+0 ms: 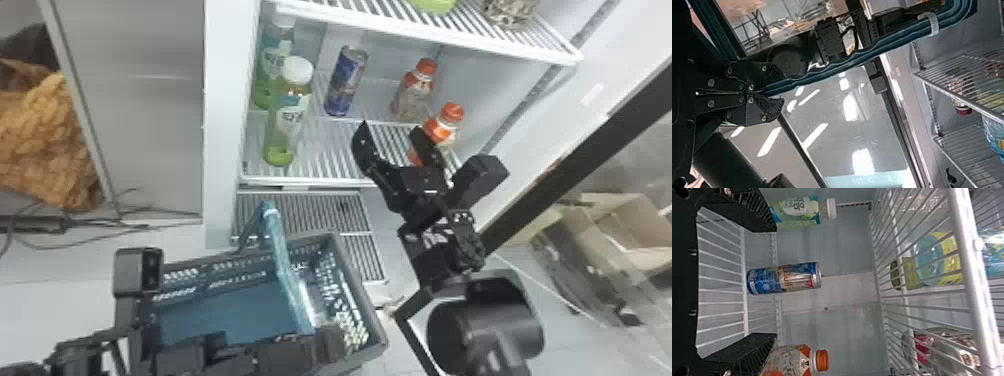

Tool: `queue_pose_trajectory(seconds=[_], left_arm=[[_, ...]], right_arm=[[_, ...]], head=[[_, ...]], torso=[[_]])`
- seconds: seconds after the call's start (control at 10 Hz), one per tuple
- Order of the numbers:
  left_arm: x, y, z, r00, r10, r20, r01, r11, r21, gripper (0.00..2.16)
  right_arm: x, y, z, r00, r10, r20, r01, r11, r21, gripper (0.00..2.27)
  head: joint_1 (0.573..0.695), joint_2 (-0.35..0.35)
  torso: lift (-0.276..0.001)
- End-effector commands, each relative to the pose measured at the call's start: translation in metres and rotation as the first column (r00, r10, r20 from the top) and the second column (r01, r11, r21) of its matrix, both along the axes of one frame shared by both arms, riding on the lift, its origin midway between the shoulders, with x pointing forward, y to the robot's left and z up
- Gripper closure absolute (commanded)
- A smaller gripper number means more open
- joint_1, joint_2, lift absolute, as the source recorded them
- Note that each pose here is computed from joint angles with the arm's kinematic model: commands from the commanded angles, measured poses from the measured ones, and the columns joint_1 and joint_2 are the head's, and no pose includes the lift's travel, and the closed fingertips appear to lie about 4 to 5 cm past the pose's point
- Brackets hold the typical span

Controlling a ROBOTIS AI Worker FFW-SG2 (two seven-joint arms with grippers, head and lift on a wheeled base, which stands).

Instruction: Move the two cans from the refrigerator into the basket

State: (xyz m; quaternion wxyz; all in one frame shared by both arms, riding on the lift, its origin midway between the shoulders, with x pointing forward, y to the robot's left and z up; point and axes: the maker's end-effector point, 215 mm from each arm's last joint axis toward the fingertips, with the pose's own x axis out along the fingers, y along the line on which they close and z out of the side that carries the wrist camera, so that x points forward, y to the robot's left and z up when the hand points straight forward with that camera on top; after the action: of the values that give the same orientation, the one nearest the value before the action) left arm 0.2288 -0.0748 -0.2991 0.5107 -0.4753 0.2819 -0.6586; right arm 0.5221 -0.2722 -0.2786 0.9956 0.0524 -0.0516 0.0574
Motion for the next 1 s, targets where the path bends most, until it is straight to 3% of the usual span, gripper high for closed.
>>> queue_pose_trajectory(seconds=[0.0, 0.9], left_arm=[[0.0, 0.0, 0.0, 1.0, -0.003, 0.001, 0.003, 1.0, 0.0, 1.16], [0.001, -0.001, 0.001, 1.0, -0.003, 0.0, 0.003, 1.0, 0.0, 1.16]], right_arm=[[0.013, -0.001, -0.004, 1.0, -0.001, 0.01, 0.001, 1.0, -0.009, 0.04], [0.081, 0.009, -0.01, 0.999, 0.017, 0.028, -0.016, 1.0, -0.025, 0.03]], head=[[0.695, -0.35], [0.695, -0.35]], torso=[[-0.276], [-0.276]])
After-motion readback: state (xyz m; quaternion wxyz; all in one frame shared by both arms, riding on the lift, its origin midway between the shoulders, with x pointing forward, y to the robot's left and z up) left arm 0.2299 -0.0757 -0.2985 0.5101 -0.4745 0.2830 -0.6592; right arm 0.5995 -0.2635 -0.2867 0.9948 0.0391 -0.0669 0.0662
